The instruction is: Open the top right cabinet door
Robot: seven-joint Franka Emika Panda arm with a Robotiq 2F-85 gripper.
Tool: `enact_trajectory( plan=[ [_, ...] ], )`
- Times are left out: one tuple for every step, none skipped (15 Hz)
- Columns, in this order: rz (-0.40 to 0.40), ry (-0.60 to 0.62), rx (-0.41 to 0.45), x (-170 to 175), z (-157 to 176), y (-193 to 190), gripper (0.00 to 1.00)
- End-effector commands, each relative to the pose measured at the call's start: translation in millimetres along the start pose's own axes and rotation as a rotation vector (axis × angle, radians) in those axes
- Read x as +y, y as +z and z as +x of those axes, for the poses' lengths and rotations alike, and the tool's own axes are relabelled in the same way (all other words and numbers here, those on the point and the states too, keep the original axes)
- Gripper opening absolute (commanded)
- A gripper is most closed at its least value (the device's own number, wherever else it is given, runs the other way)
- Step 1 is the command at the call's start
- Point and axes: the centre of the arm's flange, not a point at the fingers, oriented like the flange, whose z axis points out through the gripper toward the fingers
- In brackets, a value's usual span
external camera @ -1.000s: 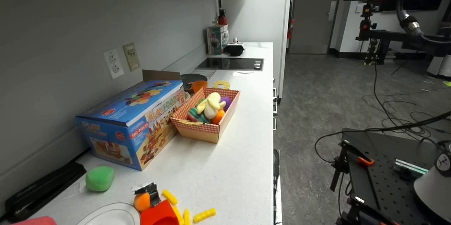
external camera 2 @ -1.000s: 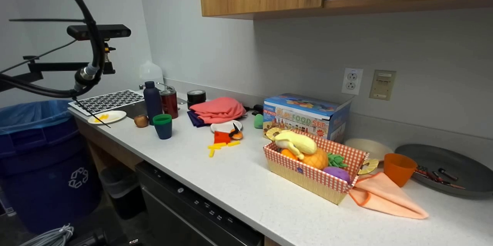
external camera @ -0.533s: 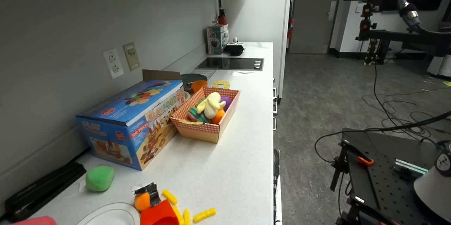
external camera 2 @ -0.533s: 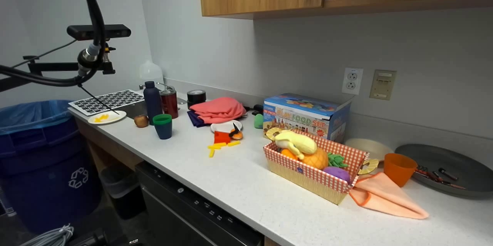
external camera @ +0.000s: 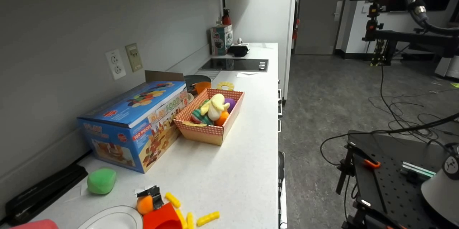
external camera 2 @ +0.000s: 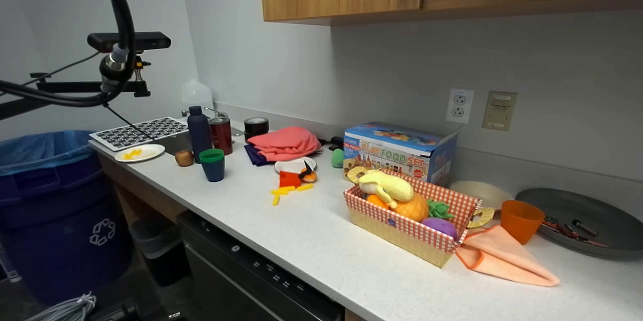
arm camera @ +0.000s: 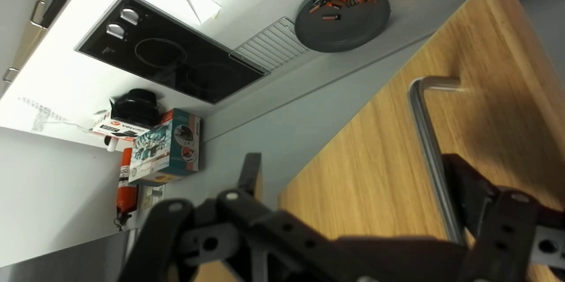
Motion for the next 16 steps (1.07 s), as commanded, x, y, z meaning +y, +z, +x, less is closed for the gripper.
enact_trajectory(
  plan=[
    [-0.125, -0.026, -0.074, 51, -13, -2, 1.0],
    [-0.125, -0.025, -0.073, 55, -13, -3, 1.0],
    [-0.127, -0.023, -0.066, 59, -13, -4, 1.0],
    [-0.131, -0.019, -0.056, 63, -13, -5, 1.0],
    [-0.133, -0.015, -0.045, 67, -14, -5, 1.0],
    [-0.134, -0.009, -0.034, 70, -14, -5, 1.0],
    [-0.135, -0.003, -0.022, 73, -14, -6, 1.0],
    [-0.134, 0.004, -0.008, 76, -14, -6, 1.0],
    [-0.133, 0.01, 0.001, 78, -14, -7, 1.0],
    [-0.131, 0.018, 0.013, 81, -13, -8, 1.0],
    [-0.128, 0.029, 0.026, 84, -12, -11, 1.0],
    [-0.126, 0.039, 0.033, 85, -12, -12, 1.0],
    [-0.123, 0.045, 0.032, 85, -10, -13, 1.0],
    [-0.121, 0.052, 0.025, 83, -10, -12, 1.0],
    [-0.117, 0.065, 0.026, 82, -10, -10, 1.0],
    [-0.109, 0.09, 0.023, 79, -10, -9, 1.0]
  ],
)
